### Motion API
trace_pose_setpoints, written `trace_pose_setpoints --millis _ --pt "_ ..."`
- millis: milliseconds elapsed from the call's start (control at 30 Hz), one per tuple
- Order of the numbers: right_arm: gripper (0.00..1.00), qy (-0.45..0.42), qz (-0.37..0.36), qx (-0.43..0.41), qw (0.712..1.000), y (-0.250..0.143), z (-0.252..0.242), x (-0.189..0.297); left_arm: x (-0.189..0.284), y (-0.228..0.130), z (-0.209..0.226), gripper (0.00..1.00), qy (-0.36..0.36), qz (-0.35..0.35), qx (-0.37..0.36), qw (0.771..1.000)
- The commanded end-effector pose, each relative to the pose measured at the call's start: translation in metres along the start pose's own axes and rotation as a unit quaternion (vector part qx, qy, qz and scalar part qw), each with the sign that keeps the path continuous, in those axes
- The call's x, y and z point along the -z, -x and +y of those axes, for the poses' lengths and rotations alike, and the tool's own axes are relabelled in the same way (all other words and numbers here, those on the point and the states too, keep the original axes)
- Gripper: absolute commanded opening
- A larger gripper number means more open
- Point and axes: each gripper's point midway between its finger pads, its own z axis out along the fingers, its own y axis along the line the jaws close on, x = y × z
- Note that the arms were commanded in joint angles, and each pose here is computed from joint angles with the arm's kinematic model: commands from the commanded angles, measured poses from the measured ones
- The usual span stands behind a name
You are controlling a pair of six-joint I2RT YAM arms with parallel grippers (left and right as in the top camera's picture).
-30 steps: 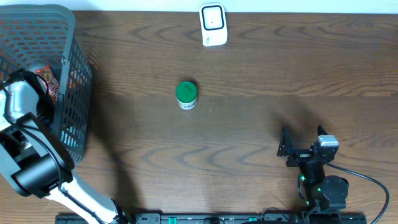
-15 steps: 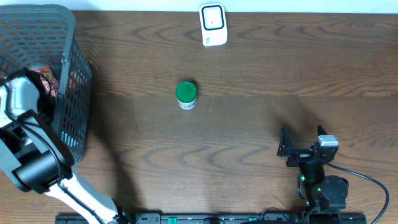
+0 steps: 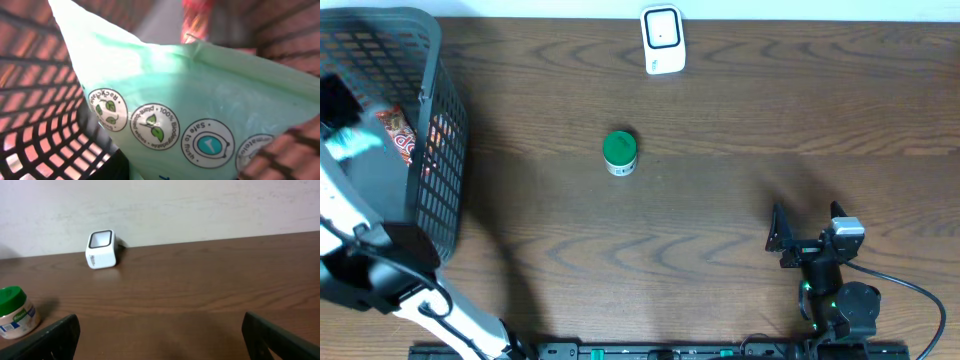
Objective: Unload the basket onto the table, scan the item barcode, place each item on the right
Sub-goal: 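Carry the wipes pack under the white scanner with the left gripper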
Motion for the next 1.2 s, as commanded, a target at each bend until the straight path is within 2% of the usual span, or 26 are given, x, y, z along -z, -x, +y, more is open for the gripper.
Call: trace_pose_setpoints --millis 0,133,200,233,400,467,500,533,733,867,1033,1100,1133,1167 --pt "0.99 0.004 0.002 0.006 1.000 -0.001 0.002 0.000 0.067 0.006 -0.030 0.33 -0.080 -0.082 -0.001 0.993" --pt "0.99 0.004 0.002 0.005 1.000 -0.001 0.002 0.000 0.113 -0.006 -0.079 0.33 -0.141 -0.129 -0.053 0.980" --pt "0.99 0.004 0.002 0.006 1.000 -0.001 0.002 0.000 0.131 -0.020 -0.117 0.33 -0.182 -0.136 -0.096 0.969" --pt "0.99 0.004 0.002 0.006 1.000 -0.001 0.002 0.000 0.141 -0.036 -0.151 0.33 -0.212 -0.133 -0.134 0.959" --pt "0.99 0.004 0.002 0.005 1.000 -0.001 0.002 0.000 0.160 -0.105 -0.264 0.33 -0.283 -0.102 -0.265 0.916" --pt "0.99 0.004 0.002 0.006 1.000 -0.001 0.002 0.000 0.165 -0.139 -0.310 0.34 -0.309 -0.091 -0.321 0.891" --pt "0.99 0.004 0.002 0.006 1.000 -0.001 0.002 0.000 0.166 -0.172 -0.351 0.33 -0.328 -0.082 -0.366 0.867" --pt "0.99 0.004 0.002 0.006 1.000 -0.001 0.002 0.000 0.164 -0.188 -0.370 0.34 -0.334 -0.078 -0.387 0.856" --pt "0.99 0.004 0.002 0.006 1.000 -0.001 0.002 0.000 0.112 -0.281 -0.446 0.34 -0.300 -0.023 -0.481 0.823" --pt "0.99 0.004 0.002 0.006 1.000 -0.001 0.002 0.000 0.053 -0.344 -0.473 0.34 -0.257 0.037 -0.533 0.805" --pt "0.99 0.004 0.002 0.006 1.000 -0.001 0.002 0.000 -0.011 -0.389 -0.483 0.34 -0.196 0.077 -0.569 0.795" --pt "0.99 0.004 0.002 0.006 1.000 -0.001 0.002 0.000 -0.025 -0.399 -0.483 0.44 -0.185 0.089 -0.575 0.792" --pt "0.99 0.004 0.002 0.006 1.000 -0.001 0.002 0.000 -0.028 -0.401 -0.483 0.78 -0.183 0.091 -0.577 0.791" --pt "0.99 0.004 0.002 0.006 1.000 -0.001 0.002 0.000 -0.030 -0.401 -0.483 0.96 -0.180 0.091 -0.576 0.792"
